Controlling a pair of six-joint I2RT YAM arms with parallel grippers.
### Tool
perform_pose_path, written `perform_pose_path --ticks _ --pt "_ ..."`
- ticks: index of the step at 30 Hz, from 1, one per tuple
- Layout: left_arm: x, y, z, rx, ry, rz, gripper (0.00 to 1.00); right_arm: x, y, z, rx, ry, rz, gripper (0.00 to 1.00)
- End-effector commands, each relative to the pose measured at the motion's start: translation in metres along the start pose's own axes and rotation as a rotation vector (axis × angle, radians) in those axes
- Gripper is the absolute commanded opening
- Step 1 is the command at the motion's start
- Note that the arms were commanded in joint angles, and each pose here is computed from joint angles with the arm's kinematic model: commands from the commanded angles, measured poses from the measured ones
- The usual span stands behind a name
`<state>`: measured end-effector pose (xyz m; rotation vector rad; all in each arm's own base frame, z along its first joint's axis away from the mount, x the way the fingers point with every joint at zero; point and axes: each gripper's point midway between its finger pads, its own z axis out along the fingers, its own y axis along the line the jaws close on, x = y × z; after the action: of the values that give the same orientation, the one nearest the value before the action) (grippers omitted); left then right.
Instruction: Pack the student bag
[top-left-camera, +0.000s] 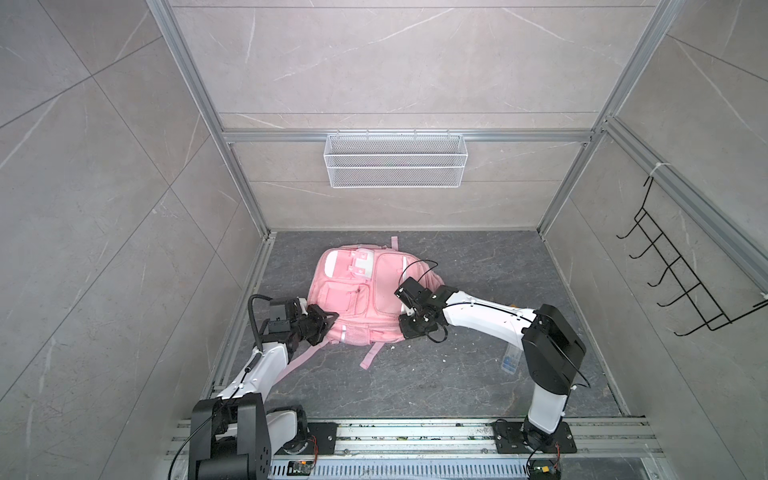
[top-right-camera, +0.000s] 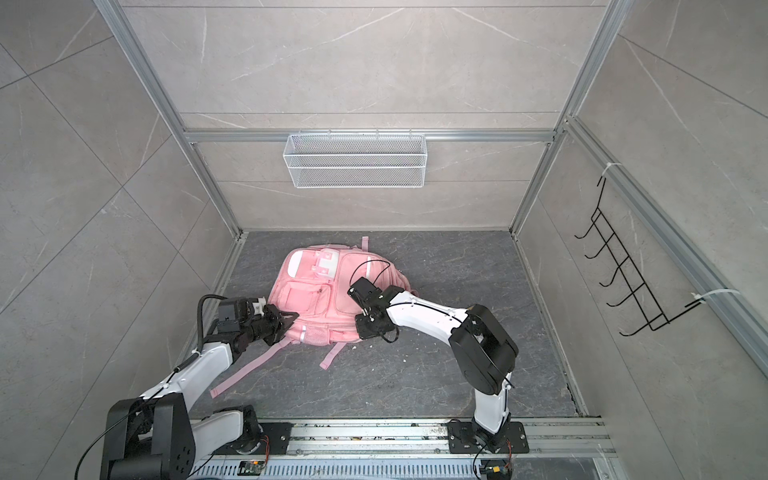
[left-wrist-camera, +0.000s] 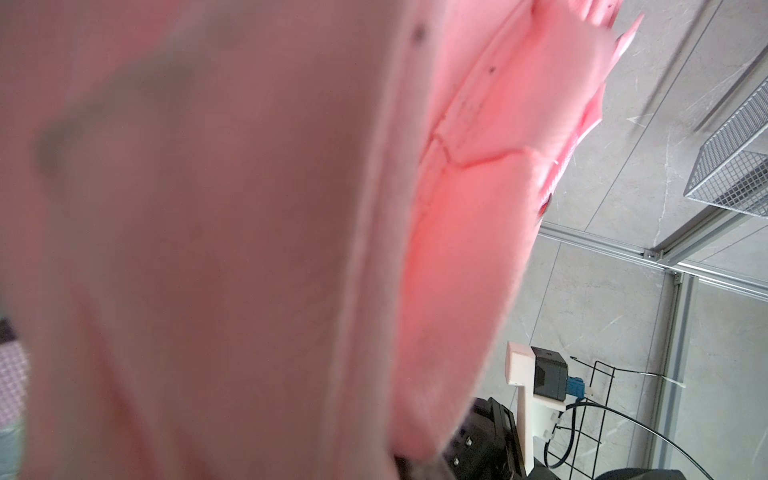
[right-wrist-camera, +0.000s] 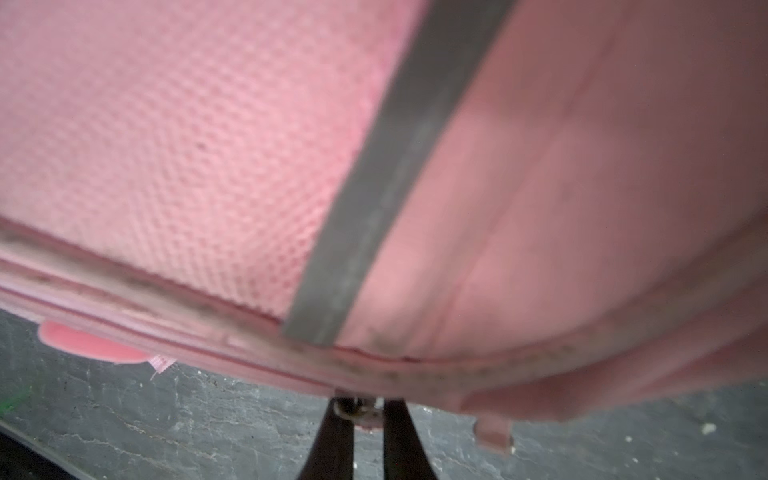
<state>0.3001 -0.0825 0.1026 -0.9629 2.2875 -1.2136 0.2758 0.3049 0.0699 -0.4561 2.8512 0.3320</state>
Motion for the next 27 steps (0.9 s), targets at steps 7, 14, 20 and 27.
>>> perform_pose_path --ticks 7,14,20,27 --pt "-0.024 0.018 -0.01 -0.089 -0.083 0.039 0.0 0.02 -0.067 -0.022 0.176 0.026 0.04 0.0" --pt "-0.024 -0.009 -0.023 -0.147 -0.043 0.157 0.0 0.013 -0.032 -0.02 0.089 -0.001 -0.08 0.0" --pt "0.013 -0.023 -0.032 -0.215 0.016 0.241 0.89 -0.006 0.039 -0.035 -0.045 -0.093 -0.283 0.0" --pt "0.07 -0.013 -0.041 -0.227 0.103 0.185 0.85 -0.003 0.101 -0.04 -0.211 -0.119 -0.406 0.0"
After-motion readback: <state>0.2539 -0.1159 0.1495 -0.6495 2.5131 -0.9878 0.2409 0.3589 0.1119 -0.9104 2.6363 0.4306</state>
